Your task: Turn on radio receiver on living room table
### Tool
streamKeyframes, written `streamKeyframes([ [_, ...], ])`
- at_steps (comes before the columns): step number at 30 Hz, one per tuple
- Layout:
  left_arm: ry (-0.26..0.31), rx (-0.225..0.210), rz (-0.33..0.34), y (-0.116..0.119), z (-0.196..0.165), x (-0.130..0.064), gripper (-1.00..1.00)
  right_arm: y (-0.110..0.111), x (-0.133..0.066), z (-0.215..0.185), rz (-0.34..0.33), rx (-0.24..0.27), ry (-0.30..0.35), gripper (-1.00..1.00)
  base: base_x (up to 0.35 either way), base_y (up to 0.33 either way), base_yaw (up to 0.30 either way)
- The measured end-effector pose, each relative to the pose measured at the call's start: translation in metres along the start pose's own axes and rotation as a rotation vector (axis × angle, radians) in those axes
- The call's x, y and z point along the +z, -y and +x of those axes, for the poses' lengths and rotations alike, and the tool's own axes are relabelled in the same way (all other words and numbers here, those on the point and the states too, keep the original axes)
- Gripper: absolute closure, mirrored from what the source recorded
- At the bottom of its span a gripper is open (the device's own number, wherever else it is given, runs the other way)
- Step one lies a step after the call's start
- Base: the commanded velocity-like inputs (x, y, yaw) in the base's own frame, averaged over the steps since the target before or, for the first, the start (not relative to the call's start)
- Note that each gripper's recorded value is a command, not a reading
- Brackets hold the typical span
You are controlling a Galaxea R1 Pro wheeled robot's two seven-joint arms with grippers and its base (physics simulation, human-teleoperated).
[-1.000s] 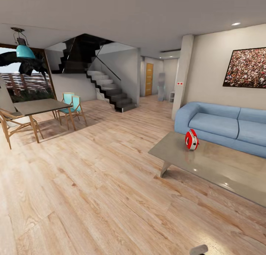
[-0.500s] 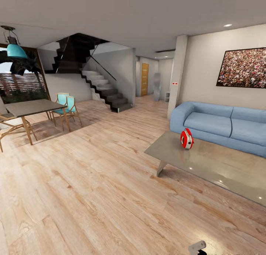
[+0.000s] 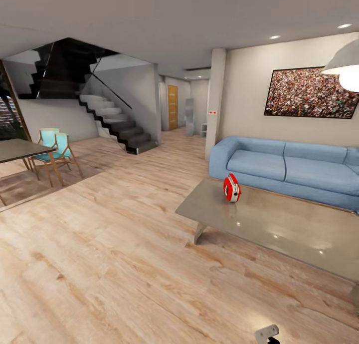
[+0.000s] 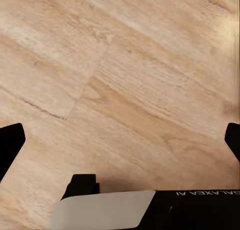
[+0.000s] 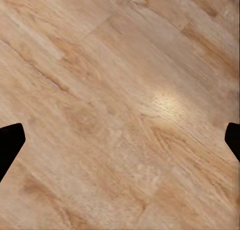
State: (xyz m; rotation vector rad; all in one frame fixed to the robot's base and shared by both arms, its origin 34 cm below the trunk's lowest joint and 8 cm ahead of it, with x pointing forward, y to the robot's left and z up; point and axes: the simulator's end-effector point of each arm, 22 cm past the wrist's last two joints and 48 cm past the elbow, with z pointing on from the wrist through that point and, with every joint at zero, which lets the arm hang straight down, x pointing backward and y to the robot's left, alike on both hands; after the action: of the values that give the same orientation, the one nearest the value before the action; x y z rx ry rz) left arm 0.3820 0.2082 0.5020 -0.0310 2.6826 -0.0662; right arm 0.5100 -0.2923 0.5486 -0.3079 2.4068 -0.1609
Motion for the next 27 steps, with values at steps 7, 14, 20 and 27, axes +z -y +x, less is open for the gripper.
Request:
streamKeyframes([
  [7,0.002,0.0,-0.006,-0.001,-0.001,0.0,-1.0,0.001,0.0,0.0,0.003,-0.001,0.001,-1.0,0.328,-0.128,-0.223],
  [14,0.002,-0.002,-0.054,-0.011,-0.001,0.0,-1.0,0.001,0.0,0.0,0.006,-0.002,0.001,-1.0,0.328,-0.149,-0.018],
  [20,0.002,-0.002,-0.056,-0.012,0.0,0.0,-1.0,0.001,0.0,0.0,0.006,-0.002,0.002,-1.0,0.328,-0.152,0.0],
  [27,0.002,-0.002,-0.056,-0.012,0.0,0.0,-1.0,0.001,0.0,-0.001,0.006,-0.003,0.002,-1.0,0.328,-0.152,0.0],
])
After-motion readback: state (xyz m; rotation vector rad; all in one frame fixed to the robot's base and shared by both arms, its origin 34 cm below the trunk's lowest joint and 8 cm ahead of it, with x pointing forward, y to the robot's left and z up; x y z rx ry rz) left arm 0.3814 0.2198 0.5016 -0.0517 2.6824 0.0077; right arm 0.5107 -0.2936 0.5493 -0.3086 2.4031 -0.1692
